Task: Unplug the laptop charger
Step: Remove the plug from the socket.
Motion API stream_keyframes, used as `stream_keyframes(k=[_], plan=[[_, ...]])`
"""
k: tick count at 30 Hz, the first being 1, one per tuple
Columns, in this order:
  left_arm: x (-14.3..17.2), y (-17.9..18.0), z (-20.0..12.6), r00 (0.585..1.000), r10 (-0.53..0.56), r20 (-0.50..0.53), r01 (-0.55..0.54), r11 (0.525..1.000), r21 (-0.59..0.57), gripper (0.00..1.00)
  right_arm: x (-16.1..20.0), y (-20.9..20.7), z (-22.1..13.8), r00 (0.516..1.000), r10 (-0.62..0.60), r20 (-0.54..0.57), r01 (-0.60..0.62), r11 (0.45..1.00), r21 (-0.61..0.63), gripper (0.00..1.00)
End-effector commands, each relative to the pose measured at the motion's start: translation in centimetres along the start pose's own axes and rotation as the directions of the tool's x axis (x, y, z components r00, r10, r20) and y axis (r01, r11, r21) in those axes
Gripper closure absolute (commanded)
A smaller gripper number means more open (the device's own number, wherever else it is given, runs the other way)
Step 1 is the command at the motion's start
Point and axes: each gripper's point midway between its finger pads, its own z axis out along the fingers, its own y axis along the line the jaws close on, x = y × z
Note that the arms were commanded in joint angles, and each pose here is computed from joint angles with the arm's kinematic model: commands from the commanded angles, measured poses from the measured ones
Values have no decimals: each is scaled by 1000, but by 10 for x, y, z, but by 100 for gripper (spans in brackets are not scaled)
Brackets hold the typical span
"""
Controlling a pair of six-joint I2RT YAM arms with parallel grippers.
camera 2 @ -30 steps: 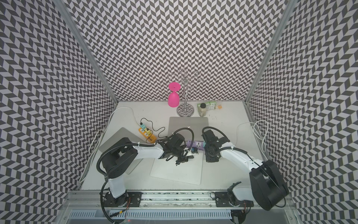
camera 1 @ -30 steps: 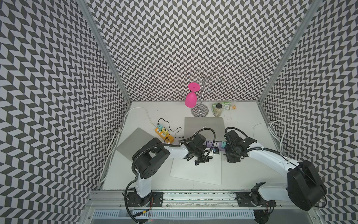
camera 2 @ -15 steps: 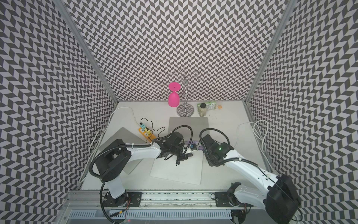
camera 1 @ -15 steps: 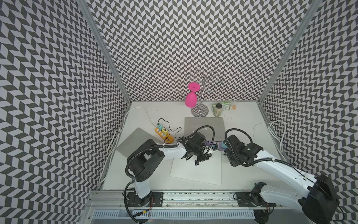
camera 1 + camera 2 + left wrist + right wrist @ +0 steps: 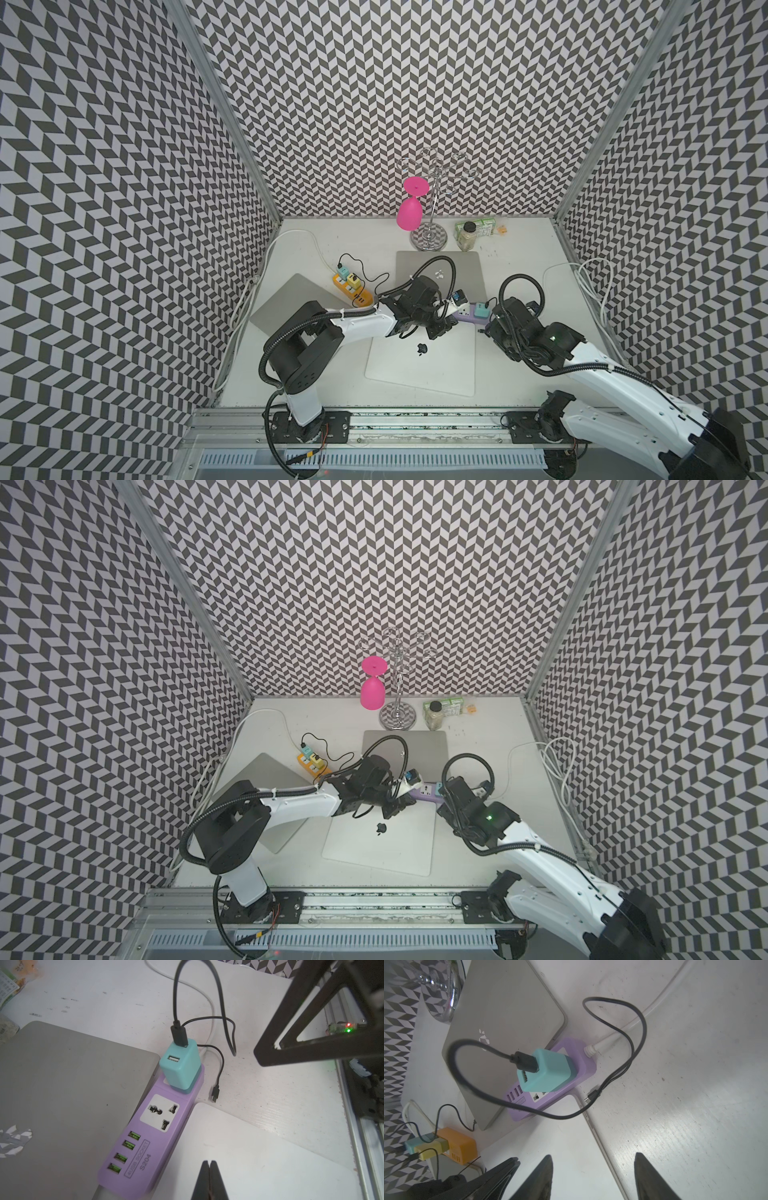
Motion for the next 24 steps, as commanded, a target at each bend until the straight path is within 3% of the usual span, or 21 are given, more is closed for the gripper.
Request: stream_keyframes(k=[1, 4, 13, 24], plan=[[-16, 6, -6, 996, -72, 55, 74, 997, -24, 100, -7, 26, -6, 988, -150, 25, 152, 987, -59, 37], [-14, 11, -5, 996, -79, 51, 82, 995, -49, 100, -6, 37, -3, 978, -209, 18, 210, 974, -80, 36], [-1, 27, -10, 995, -100, 26, 102, 991, -89, 100, 11, 67, 15, 973, -225, -55, 213, 962, -170, 33], [8, 32, -3, 996, -94, 4, 94, 993, -76, 100, -16, 63, 30, 970, -233, 65, 235, 972, -25, 28]])
